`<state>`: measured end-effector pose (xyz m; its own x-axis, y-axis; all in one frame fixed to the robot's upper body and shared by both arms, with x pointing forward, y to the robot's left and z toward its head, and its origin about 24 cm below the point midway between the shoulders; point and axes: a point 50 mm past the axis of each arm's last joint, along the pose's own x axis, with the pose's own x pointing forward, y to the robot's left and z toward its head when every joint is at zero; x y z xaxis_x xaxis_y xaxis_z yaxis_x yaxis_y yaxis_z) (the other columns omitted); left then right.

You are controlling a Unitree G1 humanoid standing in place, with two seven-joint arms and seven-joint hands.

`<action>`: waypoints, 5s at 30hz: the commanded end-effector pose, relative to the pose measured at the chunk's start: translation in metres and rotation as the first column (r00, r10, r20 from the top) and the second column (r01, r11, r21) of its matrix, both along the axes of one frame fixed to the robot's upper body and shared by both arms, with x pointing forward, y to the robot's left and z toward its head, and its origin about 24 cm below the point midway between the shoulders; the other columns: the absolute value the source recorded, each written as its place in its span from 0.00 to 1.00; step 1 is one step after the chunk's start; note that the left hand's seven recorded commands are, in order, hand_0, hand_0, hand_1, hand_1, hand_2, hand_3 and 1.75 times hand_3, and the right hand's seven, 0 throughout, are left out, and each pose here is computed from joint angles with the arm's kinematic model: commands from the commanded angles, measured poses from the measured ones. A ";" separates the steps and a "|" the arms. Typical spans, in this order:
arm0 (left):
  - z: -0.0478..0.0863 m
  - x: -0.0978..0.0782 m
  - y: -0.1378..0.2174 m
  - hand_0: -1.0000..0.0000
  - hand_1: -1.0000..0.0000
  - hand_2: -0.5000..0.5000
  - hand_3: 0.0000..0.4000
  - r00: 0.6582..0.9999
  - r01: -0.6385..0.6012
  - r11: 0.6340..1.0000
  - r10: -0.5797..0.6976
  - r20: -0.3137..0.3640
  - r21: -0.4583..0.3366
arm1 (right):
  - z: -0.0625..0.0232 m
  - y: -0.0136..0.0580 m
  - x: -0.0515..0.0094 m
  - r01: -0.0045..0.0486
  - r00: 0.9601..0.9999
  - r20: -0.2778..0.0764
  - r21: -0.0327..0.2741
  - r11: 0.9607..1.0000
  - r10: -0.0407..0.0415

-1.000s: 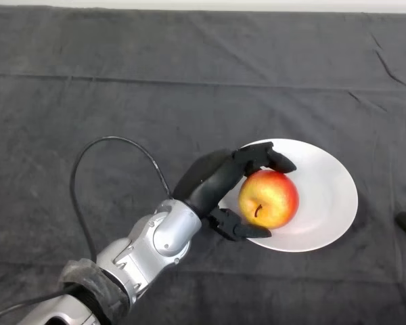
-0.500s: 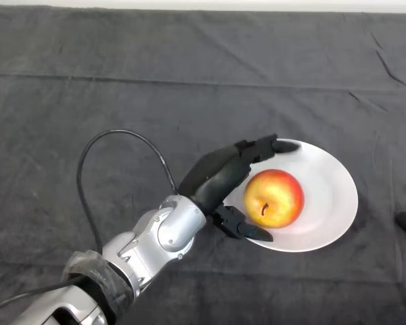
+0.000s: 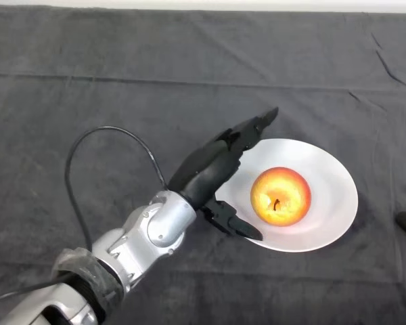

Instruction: Move the apple to the plate

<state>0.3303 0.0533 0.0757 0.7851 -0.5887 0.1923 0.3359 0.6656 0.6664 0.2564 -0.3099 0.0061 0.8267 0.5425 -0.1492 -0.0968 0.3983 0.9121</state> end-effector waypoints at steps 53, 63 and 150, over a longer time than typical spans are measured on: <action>0.038 -0.068 0.223 1.00 1.00 0.50 0.00 0.547 -0.600 0.498 0.826 0.133 -0.625 | 0.0028 -0.0052 -0.0018 0.012 1.000 0.017 -0.011 1.000 -0.012; 0.033 -0.067 0.248 1.00 1.00 0.50 0.00 0.444 -0.643 0.403 0.889 0.113 -0.651 | 0.0030 -0.0054 -0.0018 0.013 1.000 0.016 -0.010 1.000 -0.012; 0.026 -0.064 0.259 1.00 1.00 0.50 0.00 0.398 -0.677 0.371 0.911 0.109 -0.635 | 0.0031 -0.0055 -0.0019 0.011 1.000 0.017 -0.007 1.000 -0.011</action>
<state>0.2631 0.3068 0.0994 0.6127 0.5077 0.6057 -0.7106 0.6893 0.1409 0.2563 -0.3099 0.0060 0.8264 0.5431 -0.1483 -0.0976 0.3975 0.9124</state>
